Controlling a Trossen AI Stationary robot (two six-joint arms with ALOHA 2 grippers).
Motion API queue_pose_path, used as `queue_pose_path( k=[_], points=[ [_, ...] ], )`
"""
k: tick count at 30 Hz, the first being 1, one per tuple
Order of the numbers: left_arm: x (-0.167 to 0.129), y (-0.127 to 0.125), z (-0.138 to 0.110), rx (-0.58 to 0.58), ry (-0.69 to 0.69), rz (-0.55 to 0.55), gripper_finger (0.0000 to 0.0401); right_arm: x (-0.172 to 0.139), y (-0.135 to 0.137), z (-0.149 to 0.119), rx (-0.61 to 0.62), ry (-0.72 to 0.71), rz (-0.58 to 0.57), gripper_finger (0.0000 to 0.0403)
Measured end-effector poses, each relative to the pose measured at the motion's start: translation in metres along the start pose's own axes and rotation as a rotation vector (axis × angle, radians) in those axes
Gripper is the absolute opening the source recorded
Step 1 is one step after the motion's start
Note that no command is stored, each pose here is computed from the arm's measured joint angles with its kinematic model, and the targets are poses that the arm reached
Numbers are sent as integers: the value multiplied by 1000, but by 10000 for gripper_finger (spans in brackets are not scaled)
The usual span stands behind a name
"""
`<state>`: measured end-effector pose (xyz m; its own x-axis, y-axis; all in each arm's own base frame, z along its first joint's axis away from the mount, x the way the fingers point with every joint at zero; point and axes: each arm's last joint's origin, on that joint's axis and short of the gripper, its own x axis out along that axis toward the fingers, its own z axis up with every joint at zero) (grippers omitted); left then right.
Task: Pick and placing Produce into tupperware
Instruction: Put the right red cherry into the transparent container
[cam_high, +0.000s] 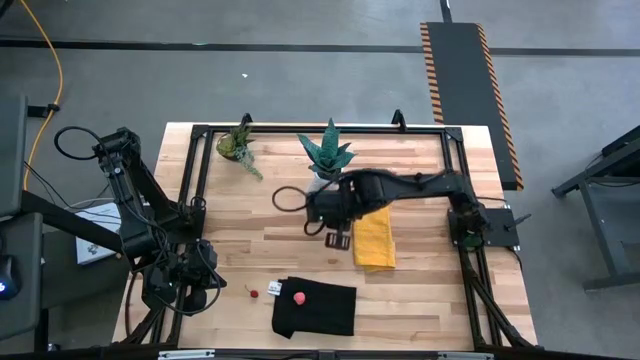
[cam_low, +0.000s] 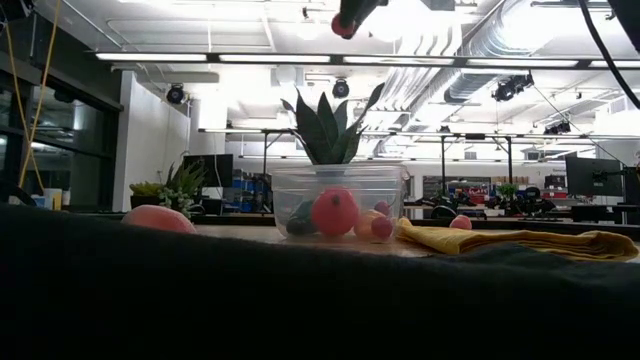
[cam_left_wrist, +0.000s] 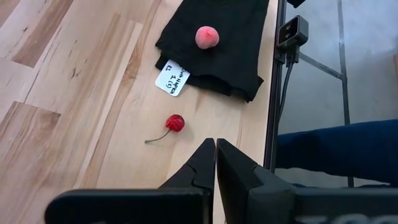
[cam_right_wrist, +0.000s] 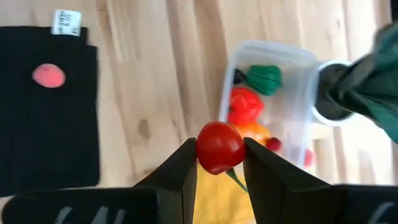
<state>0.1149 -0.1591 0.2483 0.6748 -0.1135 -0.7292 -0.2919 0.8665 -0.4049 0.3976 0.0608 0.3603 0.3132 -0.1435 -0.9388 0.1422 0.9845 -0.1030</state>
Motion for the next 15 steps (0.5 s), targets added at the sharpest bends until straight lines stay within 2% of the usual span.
queue_pose_path(
  k=[3,15],
  points=[
    [0,0,0,-3,0,1,5,-4,-16,-2,8,26,-17,93],
    [0,1,0,-34,1,7,5,-30,-81,-5,73,-35,-51,92]
  ],
)
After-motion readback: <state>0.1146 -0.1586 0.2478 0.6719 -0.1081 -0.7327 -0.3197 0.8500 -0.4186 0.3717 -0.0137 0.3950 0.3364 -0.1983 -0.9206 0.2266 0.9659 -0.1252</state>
